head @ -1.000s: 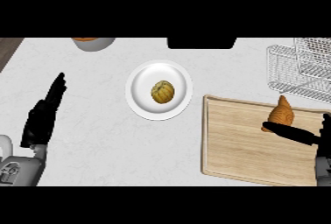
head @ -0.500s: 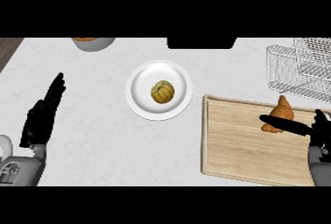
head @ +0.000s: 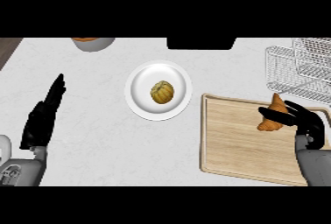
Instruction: Pick the croissant from the tray and place it in the tiered basket
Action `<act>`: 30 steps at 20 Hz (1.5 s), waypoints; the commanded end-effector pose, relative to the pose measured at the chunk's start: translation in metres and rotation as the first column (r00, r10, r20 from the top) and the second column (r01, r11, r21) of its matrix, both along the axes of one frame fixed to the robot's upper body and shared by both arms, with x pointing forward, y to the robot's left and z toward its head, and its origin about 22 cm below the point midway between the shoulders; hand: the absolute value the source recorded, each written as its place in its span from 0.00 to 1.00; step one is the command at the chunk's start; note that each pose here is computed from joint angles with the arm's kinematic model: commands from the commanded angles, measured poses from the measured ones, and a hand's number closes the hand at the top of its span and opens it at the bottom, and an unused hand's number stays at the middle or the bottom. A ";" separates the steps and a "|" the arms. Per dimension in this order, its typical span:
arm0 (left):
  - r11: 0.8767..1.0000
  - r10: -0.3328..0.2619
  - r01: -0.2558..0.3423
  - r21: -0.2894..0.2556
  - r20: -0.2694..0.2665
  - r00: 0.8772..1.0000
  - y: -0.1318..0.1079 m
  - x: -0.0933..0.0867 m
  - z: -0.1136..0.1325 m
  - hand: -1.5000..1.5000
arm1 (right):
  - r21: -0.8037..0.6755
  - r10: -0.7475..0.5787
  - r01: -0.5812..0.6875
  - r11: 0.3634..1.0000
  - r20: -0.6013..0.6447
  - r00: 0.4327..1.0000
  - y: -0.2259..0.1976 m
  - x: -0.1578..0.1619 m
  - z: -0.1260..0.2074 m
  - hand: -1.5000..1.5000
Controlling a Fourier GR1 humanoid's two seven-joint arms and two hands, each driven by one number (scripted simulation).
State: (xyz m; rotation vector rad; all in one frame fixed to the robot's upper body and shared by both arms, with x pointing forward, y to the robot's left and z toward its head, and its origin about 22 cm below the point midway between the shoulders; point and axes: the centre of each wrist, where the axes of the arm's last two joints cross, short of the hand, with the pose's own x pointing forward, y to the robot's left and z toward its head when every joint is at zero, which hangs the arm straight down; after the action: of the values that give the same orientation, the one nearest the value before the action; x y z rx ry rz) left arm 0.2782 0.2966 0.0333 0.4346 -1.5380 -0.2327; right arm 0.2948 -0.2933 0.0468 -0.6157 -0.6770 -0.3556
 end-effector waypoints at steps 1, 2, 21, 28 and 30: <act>1.000 0.001 0.000 -0.009 0.008 1.000 -0.001 0.001 0.006 0.50 | -0.001 0.153 -0.154 0.988 -0.104 0.983 -0.004 0.000 -0.004 1.00; 1.000 -0.005 0.005 -0.004 -0.009 1.000 0.011 0.000 0.000 0.50 | -0.057 0.183 -0.192 0.980 -0.135 0.974 -0.012 0.003 -0.006 1.00; 0.997 -0.071 0.071 0.004 0.016 0.997 -0.019 0.012 0.005 0.50 | -0.523 0.706 -0.682 0.511 -0.198 0.680 0.128 0.039 0.033 1.00; 1.000 -0.018 0.018 0.010 -0.001 1.000 0.003 0.010 -0.001 0.50 | -0.717 0.657 -0.388 0.579 0.128 0.743 0.169 0.061 0.114 1.00; 1.000 0.001 -0.001 0.007 0.000 1.000 0.004 0.008 0.005 0.50 | -0.758 0.639 -0.309 0.574 0.179 0.748 0.168 0.064 0.149 1.00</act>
State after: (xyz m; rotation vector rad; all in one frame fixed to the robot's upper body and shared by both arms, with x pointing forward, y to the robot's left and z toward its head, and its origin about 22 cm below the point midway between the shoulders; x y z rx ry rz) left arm 0.2860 0.2899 0.0331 0.4200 -1.5468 -0.2528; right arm 0.3558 -0.1309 0.1413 -0.9441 -1.3043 0.4348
